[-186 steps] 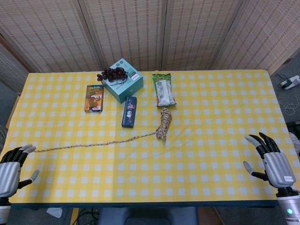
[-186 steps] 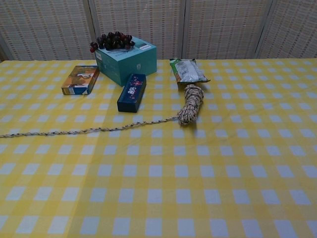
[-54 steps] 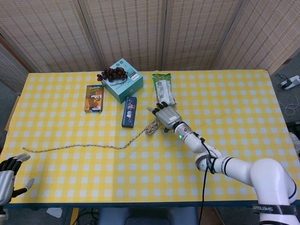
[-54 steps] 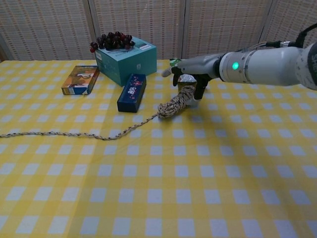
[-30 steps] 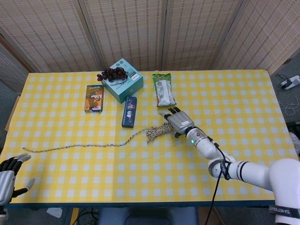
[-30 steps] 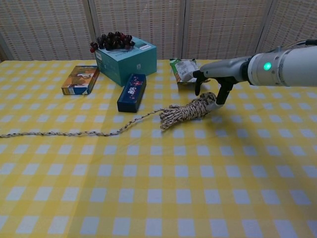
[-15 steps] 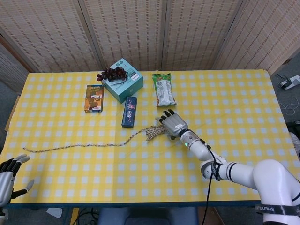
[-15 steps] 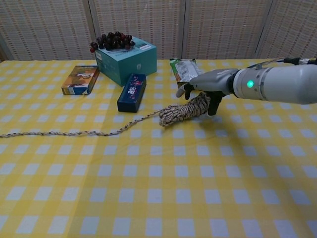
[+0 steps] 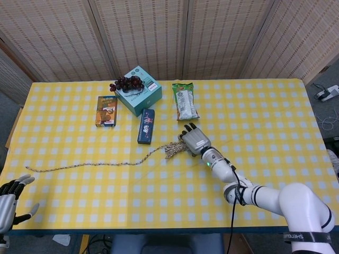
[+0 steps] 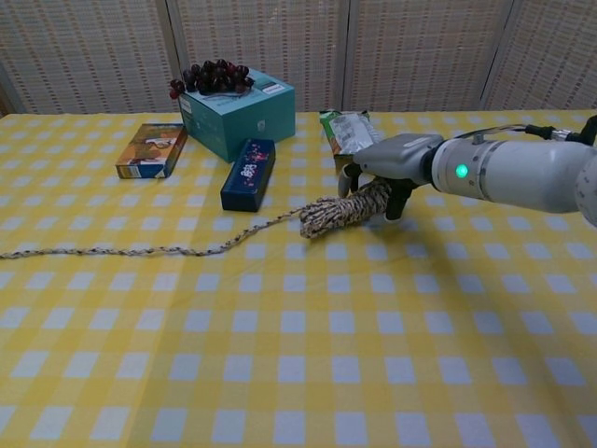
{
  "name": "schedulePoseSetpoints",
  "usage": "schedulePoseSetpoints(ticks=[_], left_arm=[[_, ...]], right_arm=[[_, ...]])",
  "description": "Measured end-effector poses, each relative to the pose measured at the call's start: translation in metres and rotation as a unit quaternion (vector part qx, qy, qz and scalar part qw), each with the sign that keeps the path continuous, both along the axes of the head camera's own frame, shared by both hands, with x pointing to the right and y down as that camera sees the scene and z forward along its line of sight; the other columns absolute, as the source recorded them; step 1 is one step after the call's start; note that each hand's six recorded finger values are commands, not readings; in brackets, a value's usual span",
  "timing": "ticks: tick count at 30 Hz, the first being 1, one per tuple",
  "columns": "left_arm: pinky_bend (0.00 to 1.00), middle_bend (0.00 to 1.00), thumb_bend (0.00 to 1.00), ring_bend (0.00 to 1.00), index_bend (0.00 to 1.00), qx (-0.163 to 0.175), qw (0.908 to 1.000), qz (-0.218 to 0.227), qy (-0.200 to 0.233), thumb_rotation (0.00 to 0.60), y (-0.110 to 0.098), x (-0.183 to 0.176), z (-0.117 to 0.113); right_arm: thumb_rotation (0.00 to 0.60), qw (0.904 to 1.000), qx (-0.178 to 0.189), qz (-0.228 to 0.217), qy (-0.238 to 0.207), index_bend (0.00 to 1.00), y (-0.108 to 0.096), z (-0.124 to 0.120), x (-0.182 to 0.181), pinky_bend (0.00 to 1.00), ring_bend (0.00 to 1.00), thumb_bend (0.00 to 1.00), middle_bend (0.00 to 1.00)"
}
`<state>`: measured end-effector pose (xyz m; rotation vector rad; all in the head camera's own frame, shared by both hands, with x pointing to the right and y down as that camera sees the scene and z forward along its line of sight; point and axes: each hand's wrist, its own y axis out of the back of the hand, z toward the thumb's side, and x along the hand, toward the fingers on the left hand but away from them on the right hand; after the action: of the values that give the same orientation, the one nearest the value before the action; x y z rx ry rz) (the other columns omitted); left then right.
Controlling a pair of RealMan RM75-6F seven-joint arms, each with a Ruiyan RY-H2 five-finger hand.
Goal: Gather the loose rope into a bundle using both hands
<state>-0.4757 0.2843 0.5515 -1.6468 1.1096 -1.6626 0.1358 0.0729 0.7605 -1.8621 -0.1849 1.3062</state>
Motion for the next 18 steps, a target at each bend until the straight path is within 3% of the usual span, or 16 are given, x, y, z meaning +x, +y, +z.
schedulePoseSetpoints(ticks=[18], left_arm=[[0.13, 0.18, 0.28, 0.15, 0.26, -0.002, 1.0, 0.0, 0.005, 0.6, 0.0003, -0.0003, 0.0023]], right_arm=[[0.6, 0.9995, 0.028, 0.015, -0.006, 0.39, 0.0013, 0.0073, -0.0073, 0.1, 0.13, 0.27, 0.34]])
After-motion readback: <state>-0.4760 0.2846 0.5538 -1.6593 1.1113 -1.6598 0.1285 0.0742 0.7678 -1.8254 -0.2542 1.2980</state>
